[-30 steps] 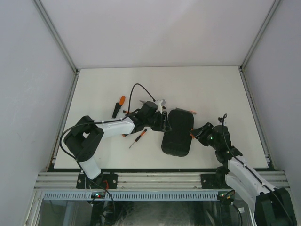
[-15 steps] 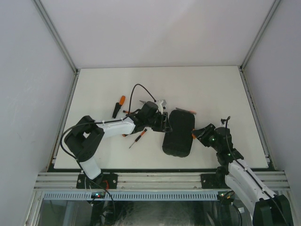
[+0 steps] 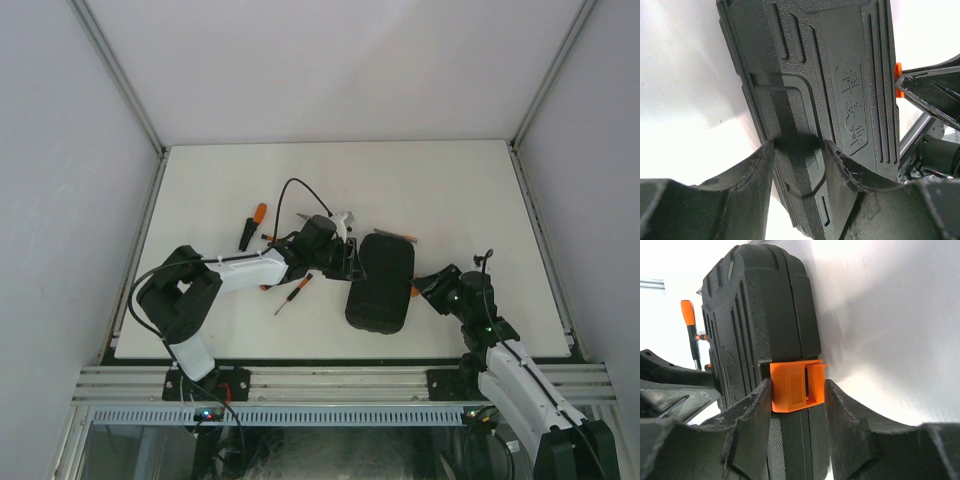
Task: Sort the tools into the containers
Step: Open the storage box at the center of the board.
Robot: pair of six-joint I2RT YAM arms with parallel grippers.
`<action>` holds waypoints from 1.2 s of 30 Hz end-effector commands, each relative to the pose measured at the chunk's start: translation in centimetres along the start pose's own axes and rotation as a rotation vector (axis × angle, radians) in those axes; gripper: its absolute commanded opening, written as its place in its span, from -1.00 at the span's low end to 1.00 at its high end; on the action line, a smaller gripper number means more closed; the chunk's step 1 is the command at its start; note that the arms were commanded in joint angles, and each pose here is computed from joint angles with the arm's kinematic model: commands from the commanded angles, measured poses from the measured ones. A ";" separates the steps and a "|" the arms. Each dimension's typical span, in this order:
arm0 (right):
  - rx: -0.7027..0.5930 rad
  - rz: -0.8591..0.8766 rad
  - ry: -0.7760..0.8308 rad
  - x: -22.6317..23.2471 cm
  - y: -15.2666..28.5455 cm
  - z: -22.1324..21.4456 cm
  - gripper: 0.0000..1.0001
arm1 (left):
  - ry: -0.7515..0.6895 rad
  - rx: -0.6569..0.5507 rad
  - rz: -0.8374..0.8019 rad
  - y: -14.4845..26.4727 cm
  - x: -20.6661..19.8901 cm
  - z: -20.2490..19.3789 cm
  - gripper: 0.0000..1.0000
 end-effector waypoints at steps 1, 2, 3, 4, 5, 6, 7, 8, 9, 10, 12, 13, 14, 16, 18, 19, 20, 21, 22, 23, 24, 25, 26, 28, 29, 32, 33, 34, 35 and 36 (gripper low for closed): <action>-0.008 -0.176 -0.012 -2.6 0.2 -0.7 -0.23 | 0.008 0.097 0.100 -0.4 1.5 -1.7 -0.06; -0.015 -0.180 -0.020 -2.6 0.2 -0.7 -0.26 | 0.008 0.097 0.101 -0.4 1.5 -1.7 -0.06; -0.019 -0.187 -0.026 -2.6 0.4 -0.7 -0.28 | 0.009 0.098 0.101 -0.4 1.6 -1.7 -0.06; -0.027 -0.186 -0.033 -2.6 0.4 -0.6 -0.30 | 0.009 0.096 0.103 -0.4 1.6 -1.7 -0.06; -0.031 -0.191 -0.043 -2.6 0.6 -0.6 -0.31 | 0.009 0.098 0.102 -0.4 1.6 -1.8 -0.06; -0.036 -0.193 -0.053 -2.6 0.7 -0.6 -0.31 | 0.009 0.097 0.102 -0.4 1.6 -1.8 -0.06; -0.041 -0.192 -0.061 -2.5 0.8 -0.6 -0.31 | 0.007 0.098 0.102 -0.4 1.6 -1.8 -0.06; -0.047 -0.193 -0.069 -2.5 0.9 -0.5 -0.31 | 0.007 0.098 0.102 -0.4 1.6 -1.8 -0.05; -0.055 -0.193 -0.076 -2.4 1.1 -0.5 -0.31 | 0.007 0.098 0.102 -0.4 1.6 -1.8 -0.05; -0.063 -0.193 -0.078 -2.3 1.2 -0.4 -0.31 | 0.006 0.099 0.103 -0.4 1.6 -1.8 -0.05; -0.083 -0.193 -0.075 -2.1 1.6 -0.1 -0.31 | 0.005 0.097 0.101 -0.3 1.6 -1.8 -0.05; -0.095 -0.191 -0.069 -1.9 1.8 0.0 -0.30 | 0.003 0.094 0.102 -0.2 1.5 -1.7 -0.05; -0.104 -0.179 -0.063 -1.7 1.9 0.2 -0.28 | 0.001 0.090 0.100 -0.1 1.5 -1.6 -0.05; -0.109 -0.122 -0.033 -1.0 2.2 0.5 -0.22 | -0.001 0.086 0.099 0.0 1.4 -1.5 -0.05; -0.092 -0.026 0.014 0.0 2.3 0.6 -0.12 | -0.004 0.081 0.096 0.1 1.2 -1.4 -0.05; -0.074 0.019 0.035 0.4 2.3 0.6 -0.07 | -0.005 0.079 0.095 0.1 1.2 -1.3 -0.05; -0.053 0.062 0.052 0.9 2.2 0.6 0.00 | -0.007 0.078 0.095 0.2 1.1 -1.3 -0.07; -0.032 0.105 0.068 1.3 2.1 0.6 0.06 | -0.008 0.078 0.097 0.2 1.2 -1.3 -0.08; -0.012 0.134 0.076 1.6 2.0 0.5 0.10 | -0.010 0.079 0.100 0.2 1.2 -1.3 -0.10; 0.007 0.157 0.082 1.9 1.8 0.5 0.13 | -0.011 0.081 0.104 0.3 1.2 -1.3 -0.13; 0.019 0.183 0.089 2.2 1.7 0.6 0.16 | -0.012 0.082 0.104 0.3 1.2 -1.3 -0.15; 0.038 0.196 0.096 2.3 1.4 0.5 0.17 | -0.012 0.083 0.103 0.3 1.2 -1.4 -0.18; 0.054 0.210 0.103 2.5 1.2 0.6 0.18 | -0.012 0.084 0.101 0.4 1.3 -1.5 -0.21; 0.086 0.233 0.116 2.8 0.8 0.6 0.18 | -0.012 0.084 0.093 0.5 1.2 -1.6 -0.25; 0.096 0.243 0.121 2.9 0.6 0.6 0.19 | -0.012 0.084 0.088 0.5 1.2 -1.6 -0.25; 0.125 0.256 0.122 3.1 0.2 0.6 0.18 | -0.015 0.074 0.072 0.9 0.9 -1.4 -0.25; 0.128 0.254 0.119 3.1 0.1 0.6 0.17 | -0.015 0.067 0.068 1.1 0.8 -1.4 -0.24; 0.129 0.252 0.117 3.1 0.1 0.6 0.16 | -0.018 0.057 0.065 1.3 0.6 -1.2 -0.23; 0.127 0.250 0.116 3.1 0.1 0.6 0.16 | -0.018 0.043 0.060 1.6 0.5 -1.0 -0.22; 0.123 0.249 0.117 3.1 0.2 0.6 0.15 | -0.020 0.028 0.055 1.9 0.3 -0.8 -0.21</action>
Point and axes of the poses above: each gripper's point midway between its finger pads, its own y axis back along the fingers, its own x axis along the line the jaws close on, z = x × y, the point moved 10 cm from there along y, back along the fingers
